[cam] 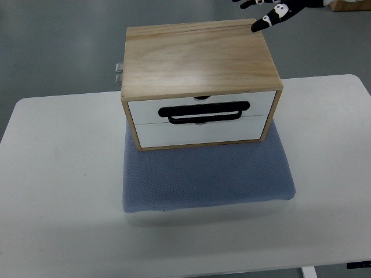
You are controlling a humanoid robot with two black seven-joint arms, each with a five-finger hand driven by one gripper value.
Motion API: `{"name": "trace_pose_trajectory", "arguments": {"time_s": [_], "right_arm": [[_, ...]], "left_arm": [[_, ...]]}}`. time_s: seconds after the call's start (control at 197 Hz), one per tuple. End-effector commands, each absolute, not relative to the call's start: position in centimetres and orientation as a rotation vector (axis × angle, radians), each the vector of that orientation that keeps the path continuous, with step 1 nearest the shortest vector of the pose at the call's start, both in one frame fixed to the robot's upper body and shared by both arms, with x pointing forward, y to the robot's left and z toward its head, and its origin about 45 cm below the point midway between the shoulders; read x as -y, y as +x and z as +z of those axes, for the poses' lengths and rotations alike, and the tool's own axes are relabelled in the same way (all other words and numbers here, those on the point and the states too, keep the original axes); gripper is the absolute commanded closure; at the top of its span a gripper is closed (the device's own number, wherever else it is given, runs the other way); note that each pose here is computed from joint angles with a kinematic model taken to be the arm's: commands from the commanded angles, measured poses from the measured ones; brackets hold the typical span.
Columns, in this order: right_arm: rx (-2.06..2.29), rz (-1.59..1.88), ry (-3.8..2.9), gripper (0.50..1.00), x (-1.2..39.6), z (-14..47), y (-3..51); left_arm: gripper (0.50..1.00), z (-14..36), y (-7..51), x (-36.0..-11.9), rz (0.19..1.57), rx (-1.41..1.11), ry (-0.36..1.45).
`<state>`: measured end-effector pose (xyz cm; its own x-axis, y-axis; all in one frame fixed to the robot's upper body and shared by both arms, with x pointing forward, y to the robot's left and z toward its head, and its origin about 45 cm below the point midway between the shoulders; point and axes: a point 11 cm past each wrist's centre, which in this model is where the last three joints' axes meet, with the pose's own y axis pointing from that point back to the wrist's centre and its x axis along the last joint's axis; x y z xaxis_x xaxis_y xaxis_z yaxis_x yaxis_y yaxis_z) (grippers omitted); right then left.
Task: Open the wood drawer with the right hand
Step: 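Move the right hand over the box and down to the upper drawer handle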
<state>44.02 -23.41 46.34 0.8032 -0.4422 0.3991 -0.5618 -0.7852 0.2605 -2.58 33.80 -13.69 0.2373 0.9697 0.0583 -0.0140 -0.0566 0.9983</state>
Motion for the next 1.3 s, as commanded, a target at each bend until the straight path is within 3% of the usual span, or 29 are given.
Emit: {"name": "trace_pose_trajectory", "arguments": {"time_s": [0.0,0.62,1.295], "right_arm": [[0.635,0.475,2.586,0.556,21.4,45.7,42.6],[0.217,0.478,2.292,0.560,15.8,41.3,37.9],[0.314,0.487,2.197,0.562,13.5,37.9,38.4]], "left_arm": [[0.500,-13.7,-2.6,-33.8,1.074,-0.997,1.350],[0.500,-13.7,-2.6,-33.8,1.074,-0.997,1.350],[0.500,-13.7,-2.6,-33.8,1.074,-0.997,1.350]]}}
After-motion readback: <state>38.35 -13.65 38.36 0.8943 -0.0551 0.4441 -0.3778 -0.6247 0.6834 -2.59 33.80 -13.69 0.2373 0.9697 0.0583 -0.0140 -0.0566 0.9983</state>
